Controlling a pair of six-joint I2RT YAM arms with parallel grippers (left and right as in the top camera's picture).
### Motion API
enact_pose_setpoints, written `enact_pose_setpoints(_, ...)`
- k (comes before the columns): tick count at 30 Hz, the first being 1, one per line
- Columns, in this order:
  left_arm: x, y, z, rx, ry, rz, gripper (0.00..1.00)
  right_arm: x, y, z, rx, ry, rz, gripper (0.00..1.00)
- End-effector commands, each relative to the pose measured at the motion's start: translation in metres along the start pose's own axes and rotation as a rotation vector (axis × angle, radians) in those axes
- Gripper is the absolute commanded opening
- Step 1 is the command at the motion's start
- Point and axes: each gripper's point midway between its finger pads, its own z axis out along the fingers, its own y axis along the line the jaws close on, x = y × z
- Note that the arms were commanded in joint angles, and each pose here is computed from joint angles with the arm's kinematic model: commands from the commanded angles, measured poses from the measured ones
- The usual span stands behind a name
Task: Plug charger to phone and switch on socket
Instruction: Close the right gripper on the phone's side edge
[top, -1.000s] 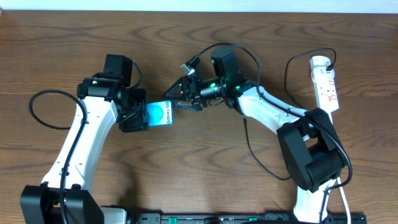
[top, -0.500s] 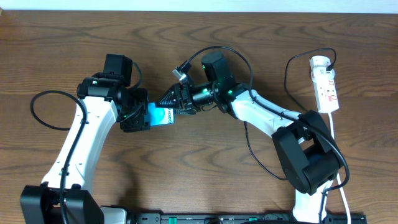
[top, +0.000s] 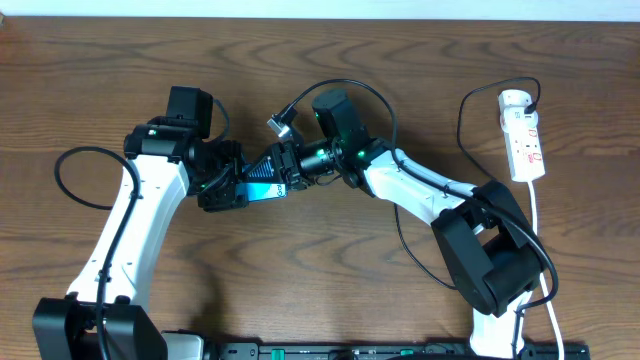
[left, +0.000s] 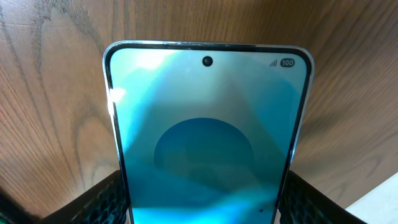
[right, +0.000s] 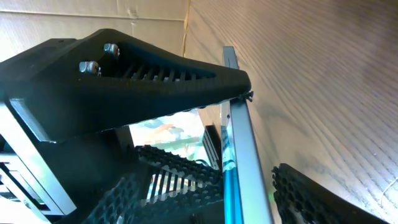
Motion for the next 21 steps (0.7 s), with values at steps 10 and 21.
enact_pose_setpoints(10,0.002,-0.0014,-0.0019,0.005,0.004,0.007,0.07,-0.0007,0.0072,0.001,-0.004,-0.002,-0.054,0.39)
enact_pose_setpoints(21,0.0034,-0.0011,-0.0019,0.003,0.012,0.006,0.07,-0.0006,0.0072,0.001,-0.004,-0.002,-0.061,0.31)
